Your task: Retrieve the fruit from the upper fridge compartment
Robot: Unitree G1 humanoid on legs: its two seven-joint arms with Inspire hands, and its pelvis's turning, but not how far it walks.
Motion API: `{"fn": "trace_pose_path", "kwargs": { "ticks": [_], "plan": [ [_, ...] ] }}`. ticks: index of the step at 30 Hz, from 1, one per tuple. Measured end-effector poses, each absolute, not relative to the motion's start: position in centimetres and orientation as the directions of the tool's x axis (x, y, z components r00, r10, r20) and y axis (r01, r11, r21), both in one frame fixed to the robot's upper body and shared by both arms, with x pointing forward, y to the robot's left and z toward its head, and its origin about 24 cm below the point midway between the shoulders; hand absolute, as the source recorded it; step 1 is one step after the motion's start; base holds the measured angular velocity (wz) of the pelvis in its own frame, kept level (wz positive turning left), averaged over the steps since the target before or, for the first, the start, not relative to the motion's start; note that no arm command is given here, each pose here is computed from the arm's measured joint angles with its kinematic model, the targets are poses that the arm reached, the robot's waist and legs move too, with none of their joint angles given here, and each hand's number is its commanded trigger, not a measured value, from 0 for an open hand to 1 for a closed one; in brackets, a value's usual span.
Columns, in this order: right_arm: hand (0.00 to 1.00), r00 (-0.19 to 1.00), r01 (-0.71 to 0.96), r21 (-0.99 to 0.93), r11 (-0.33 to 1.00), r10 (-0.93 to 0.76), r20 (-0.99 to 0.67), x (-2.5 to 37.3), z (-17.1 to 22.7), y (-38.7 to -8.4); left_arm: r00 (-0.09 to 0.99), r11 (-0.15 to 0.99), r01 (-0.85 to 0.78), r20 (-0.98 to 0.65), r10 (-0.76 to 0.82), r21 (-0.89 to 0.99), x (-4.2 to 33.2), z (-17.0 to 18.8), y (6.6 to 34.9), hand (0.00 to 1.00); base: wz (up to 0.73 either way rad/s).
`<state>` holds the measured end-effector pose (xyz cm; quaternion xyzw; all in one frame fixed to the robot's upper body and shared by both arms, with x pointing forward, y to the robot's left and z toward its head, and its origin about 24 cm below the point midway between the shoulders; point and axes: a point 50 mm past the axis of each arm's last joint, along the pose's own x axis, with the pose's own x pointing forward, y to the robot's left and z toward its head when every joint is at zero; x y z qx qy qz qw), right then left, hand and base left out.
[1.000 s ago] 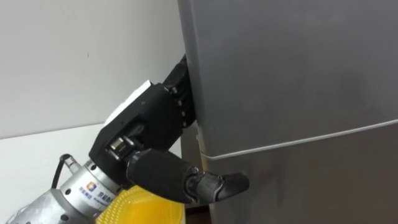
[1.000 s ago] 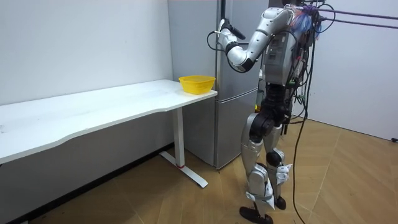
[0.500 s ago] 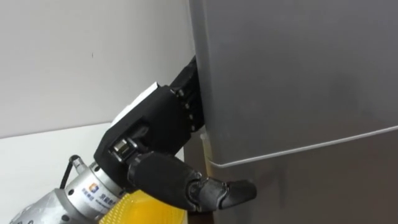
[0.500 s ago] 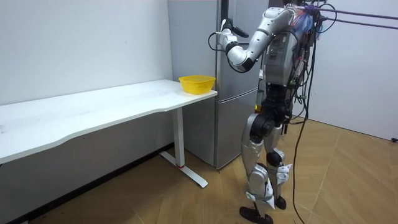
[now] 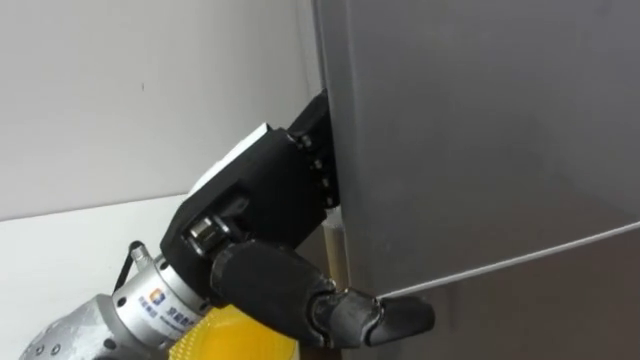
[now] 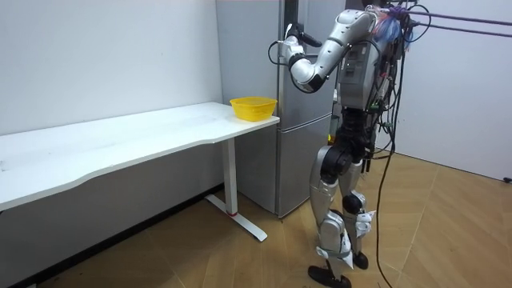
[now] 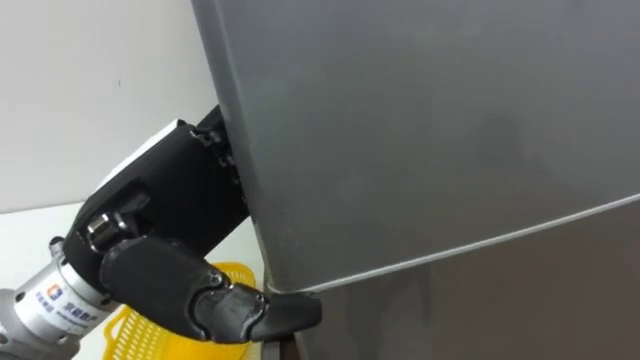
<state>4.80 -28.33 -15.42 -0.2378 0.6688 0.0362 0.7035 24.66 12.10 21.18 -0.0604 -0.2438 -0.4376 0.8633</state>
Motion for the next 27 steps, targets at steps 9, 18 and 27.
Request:
{"fn": "trace_pose_path", "kwargs": {
  "ticks": [9, 18, 27],
  "plan": [
    [0.00, 0.098, -0.370, -0.287, 0.884, -0.270, -0.958, 4.6, -15.4, -28.5, 0.429, 0.546, 0.829, 0.487, -0.761, 0.121, 24.3, 21.5, 11.3, 0.00, -0.02],
    [0.00, 0.098, -0.372, -0.281, 0.885, -0.263, -0.960, 4.8, -15.4, -28.5, 0.299, 0.421, 0.892, 0.480, -0.825, 0.168, 23.2, 21.9, 9.3, 0.00, -0.01],
    [0.00, 0.075, -0.377, -0.280, 0.883, -0.272, -0.959, 4.2, -15.5, -28.5, 0.122, 0.221, 0.963, 0.477, -0.871, 0.157, 22.2, 22.1, 7.1, 0.00, -0.07]
  ]
}}
